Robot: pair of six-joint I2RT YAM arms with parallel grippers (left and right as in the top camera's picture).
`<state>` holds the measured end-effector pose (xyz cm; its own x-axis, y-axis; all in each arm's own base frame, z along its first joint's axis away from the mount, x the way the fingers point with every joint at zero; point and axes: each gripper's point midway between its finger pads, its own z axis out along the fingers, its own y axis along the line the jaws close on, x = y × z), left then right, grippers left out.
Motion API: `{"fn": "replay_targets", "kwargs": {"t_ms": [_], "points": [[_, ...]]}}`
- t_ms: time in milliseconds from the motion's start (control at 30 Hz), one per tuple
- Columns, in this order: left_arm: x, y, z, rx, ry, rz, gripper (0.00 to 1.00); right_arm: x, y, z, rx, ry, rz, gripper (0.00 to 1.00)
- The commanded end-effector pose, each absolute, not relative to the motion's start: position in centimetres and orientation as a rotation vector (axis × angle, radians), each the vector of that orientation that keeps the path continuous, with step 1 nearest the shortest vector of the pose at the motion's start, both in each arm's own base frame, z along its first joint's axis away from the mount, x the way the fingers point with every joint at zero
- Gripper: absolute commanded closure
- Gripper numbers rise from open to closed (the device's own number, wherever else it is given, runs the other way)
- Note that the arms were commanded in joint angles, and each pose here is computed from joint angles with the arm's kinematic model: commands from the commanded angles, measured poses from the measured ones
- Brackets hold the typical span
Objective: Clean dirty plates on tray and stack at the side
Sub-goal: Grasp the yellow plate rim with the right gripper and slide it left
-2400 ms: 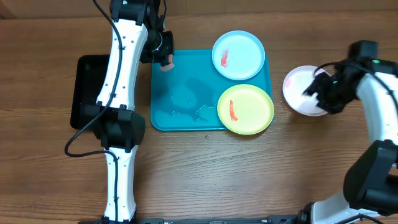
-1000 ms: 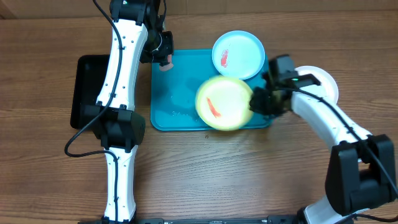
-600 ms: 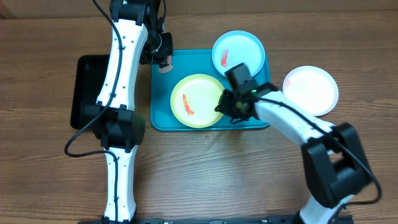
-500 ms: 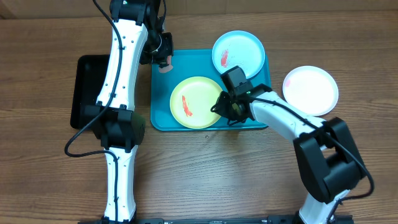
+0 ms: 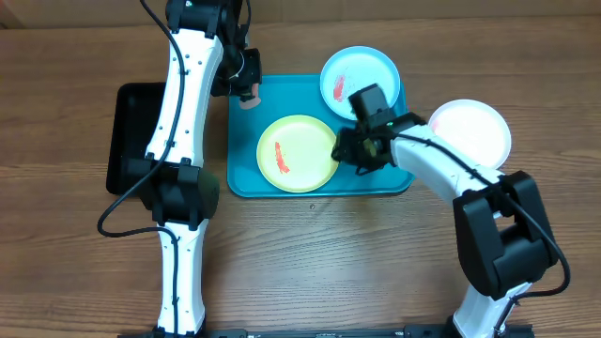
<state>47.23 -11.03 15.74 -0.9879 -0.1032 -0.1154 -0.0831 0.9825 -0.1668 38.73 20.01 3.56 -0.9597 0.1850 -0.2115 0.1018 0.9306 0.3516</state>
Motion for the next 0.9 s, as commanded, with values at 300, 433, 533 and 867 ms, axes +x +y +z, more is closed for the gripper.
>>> {"fn": "replay_targets", "kwargs": {"t_ms": [300,433,533,867], "points": [[47.5,-11.2,16.9,-0.121,2.966,-0.236,0.96,39.6,21.1,1.4,0.106,2.872,0.572,0.66],[47.4,-11.2,16.9,-0.121,2.968,-0.236,0.96,39.9,21.4,1.3,0.150,2.864,0.595,0.76],[47.5,-11.2,16.8,-0.119,2.970,-0.231,0.96,40.0,21.7,0.9,0.209,2.865,0.600,0.84],[46.7,-11.4,15.0,-0.111,3.032,-0.195,0.96,39.9,22.6,-0.4,0.406,2.874,0.619,0.96]]}}
